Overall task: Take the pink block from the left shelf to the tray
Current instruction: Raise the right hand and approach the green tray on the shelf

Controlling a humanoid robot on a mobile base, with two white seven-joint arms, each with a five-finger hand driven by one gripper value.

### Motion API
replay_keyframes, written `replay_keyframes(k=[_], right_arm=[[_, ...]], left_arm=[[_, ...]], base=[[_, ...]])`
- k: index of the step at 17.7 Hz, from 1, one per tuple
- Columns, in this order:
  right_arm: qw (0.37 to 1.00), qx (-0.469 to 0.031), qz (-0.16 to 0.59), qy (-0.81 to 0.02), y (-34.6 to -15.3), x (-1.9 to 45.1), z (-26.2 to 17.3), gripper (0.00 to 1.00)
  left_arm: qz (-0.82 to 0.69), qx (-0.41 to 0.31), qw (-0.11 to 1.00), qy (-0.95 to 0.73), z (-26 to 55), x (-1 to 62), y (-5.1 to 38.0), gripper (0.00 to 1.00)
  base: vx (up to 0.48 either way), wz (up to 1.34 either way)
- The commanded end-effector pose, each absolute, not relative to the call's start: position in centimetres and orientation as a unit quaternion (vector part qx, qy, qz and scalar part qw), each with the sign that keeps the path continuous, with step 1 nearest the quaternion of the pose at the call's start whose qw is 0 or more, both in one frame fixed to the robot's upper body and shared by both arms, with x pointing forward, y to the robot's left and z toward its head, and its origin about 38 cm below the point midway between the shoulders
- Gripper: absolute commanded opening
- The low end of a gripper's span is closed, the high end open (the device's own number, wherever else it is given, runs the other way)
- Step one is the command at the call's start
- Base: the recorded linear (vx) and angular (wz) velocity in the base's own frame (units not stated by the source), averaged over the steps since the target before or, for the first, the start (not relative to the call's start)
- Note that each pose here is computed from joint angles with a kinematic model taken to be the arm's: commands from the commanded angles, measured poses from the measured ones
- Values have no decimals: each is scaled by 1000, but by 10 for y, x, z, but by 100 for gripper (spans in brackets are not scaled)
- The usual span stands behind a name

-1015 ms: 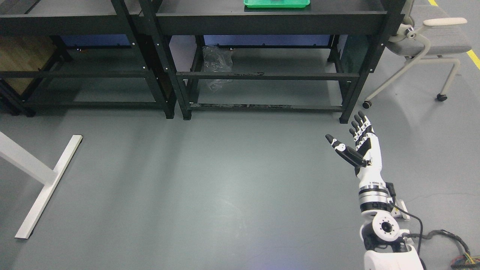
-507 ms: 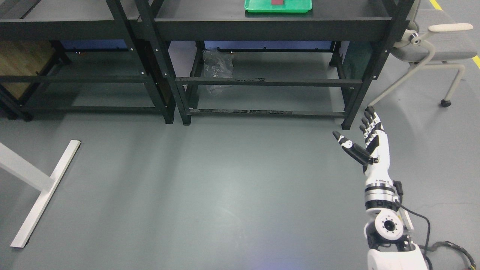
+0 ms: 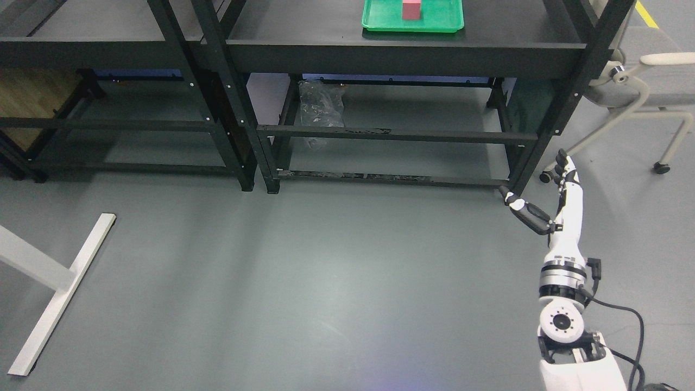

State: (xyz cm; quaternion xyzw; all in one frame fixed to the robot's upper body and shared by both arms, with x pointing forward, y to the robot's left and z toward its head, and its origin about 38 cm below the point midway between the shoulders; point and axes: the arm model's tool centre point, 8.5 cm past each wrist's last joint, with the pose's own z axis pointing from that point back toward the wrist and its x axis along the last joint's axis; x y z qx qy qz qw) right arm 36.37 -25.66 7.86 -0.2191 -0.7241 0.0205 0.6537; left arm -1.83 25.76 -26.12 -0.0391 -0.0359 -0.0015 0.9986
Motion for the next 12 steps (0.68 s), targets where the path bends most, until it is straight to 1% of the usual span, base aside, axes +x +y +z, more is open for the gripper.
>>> replay_keyframes(k=[1, 4, 5, 7, 9, 10, 12], right_arm=[[522, -408, 246, -708, -259, 359, 108, 99], [498, -370, 272, -735, -250, 356, 110, 100], [499, -375, 273, -732, -251, 358, 111, 100], [500, -424, 292, -696, -258, 361, 110, 99], [482, -496, 339, -638, -265, 363, 110, 99], [471, -520, 355, -618, -267, 363, 110, 99], [467, -523, 358, -616, -267, 363, 110, 99]], left_arm=[[-3, -31, 999, -45, -261, -12, 268, 100], [-3, -31, 999, -45, -261, -12, 268, 100], [-3, -31, 999, -45, -261, -12, 268, 100], [-3, -31, 999, -44, -261, -12, 268, 100], [-3, -31, 999, -45, -261, -12, 268, 100], [-3, -31, 999, -45, -261, -12, 268, 100], [-3, -31, 999, -45, -261, -12, 268, 100]], base=[[177, 85], [157, 58], [143, -21], [132, -69], [107, -147], [94, -177], [103, -153]])
